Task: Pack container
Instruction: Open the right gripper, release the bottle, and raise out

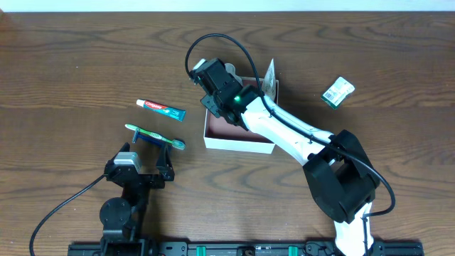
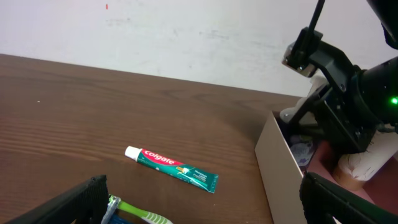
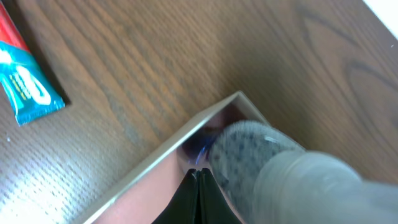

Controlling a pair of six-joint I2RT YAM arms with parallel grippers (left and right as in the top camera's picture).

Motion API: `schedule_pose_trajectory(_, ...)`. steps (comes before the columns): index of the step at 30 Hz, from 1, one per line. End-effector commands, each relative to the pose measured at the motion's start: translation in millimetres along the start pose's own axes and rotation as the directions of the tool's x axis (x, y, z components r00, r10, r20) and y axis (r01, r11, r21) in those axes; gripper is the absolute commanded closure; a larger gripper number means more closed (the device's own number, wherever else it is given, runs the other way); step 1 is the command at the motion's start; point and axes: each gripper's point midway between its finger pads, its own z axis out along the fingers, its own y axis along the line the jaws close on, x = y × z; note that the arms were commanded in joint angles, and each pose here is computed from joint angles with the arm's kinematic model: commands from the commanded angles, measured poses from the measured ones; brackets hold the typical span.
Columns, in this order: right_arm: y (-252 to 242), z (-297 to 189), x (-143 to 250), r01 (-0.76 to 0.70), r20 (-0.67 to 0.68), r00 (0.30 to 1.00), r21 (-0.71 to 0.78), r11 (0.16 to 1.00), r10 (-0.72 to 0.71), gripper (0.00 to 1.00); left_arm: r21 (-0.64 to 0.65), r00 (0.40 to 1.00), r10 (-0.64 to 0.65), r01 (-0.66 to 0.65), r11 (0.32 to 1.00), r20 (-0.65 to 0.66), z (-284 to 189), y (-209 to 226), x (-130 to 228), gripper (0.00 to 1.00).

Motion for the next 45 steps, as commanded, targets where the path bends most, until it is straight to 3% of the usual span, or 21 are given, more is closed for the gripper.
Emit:
schedule_pose_trajectory(1,12,2,13,0.026,-0.047,0.998,-0.024,0.999,-0.028,0.99,-0.003,0.999,-0.005,0.005,1.000,-0.047,1,2,15,0.02)
schedule_pose_trajectory(15,28,-64,44,-0.130,-0.219,0.970,-0.107,0.986,0.104,0.99,-0.003,0.999,-0.005,0.005,1.000,-0.047,1,2,15,0.02)
schedule_pose_trajectory(23,27,-79,83,-0.132,-0.379,0.921,-0.086,0.987,0.091,0.99,-0.003,0.999,-0.005,0.005,1.000,-0.047,1,2,15,0.02)
schedule_pose_trajectory(45,17,-107,136,-0.068,-0.585,0.811,-0.045,0.997,0.029,0.99,-0.003,0.999,-0.005,0.005,1.000,-0.047,1,2,15,0.02)
